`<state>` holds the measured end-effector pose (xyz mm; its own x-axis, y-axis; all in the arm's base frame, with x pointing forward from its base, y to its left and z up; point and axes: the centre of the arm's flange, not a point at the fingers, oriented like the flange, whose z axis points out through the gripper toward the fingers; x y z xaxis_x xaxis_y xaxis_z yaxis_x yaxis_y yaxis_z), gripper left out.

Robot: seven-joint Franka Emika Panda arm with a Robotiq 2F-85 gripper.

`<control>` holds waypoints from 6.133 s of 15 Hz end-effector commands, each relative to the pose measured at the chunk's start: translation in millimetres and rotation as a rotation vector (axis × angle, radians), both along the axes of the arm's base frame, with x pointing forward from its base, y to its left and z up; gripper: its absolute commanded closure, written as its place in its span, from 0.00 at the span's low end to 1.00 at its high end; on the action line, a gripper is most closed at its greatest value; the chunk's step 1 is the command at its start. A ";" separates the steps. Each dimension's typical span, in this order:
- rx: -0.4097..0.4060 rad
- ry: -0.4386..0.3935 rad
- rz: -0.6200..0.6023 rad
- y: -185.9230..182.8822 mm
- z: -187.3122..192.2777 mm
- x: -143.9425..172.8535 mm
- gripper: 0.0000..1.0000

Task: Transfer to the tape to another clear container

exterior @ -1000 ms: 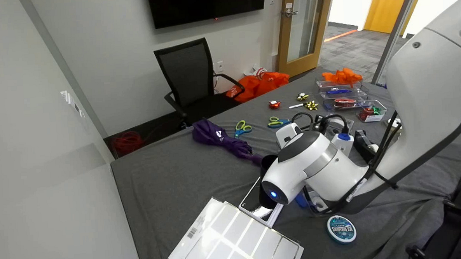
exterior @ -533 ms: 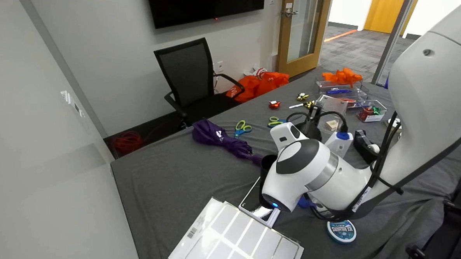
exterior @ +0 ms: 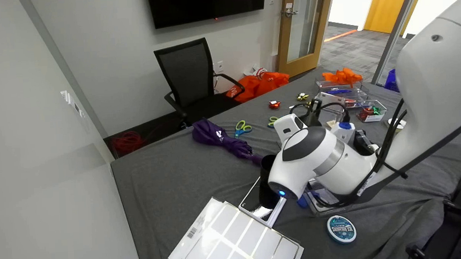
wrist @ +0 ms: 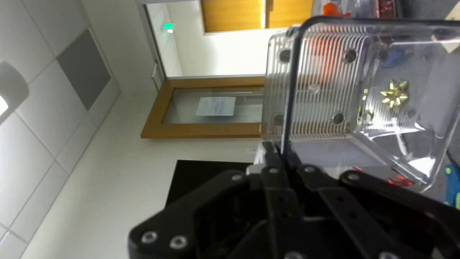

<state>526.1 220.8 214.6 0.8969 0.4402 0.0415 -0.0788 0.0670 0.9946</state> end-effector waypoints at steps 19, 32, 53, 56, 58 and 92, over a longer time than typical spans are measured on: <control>1.195 0.309 0.187 -234.4 92.5 -12.9 0.99; 1.411 0.625 -0.191 -250.2 50.0 21.6 0.99; 1.287 0.526 0.041 -290.8 12.9 15.5 0.99; 1.369 0.547 0.065 -292.0 16.4 16.9 0.99; 1.417 0.556 0.073 -291.9 16.5 20.2 0.99; 1.607 0.483 -0.091 -351.1 -9.2 52.0 0.03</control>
<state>590.4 -132.8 189.4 0.9816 0.1526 0.1145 0.1566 -0.9873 -0.0264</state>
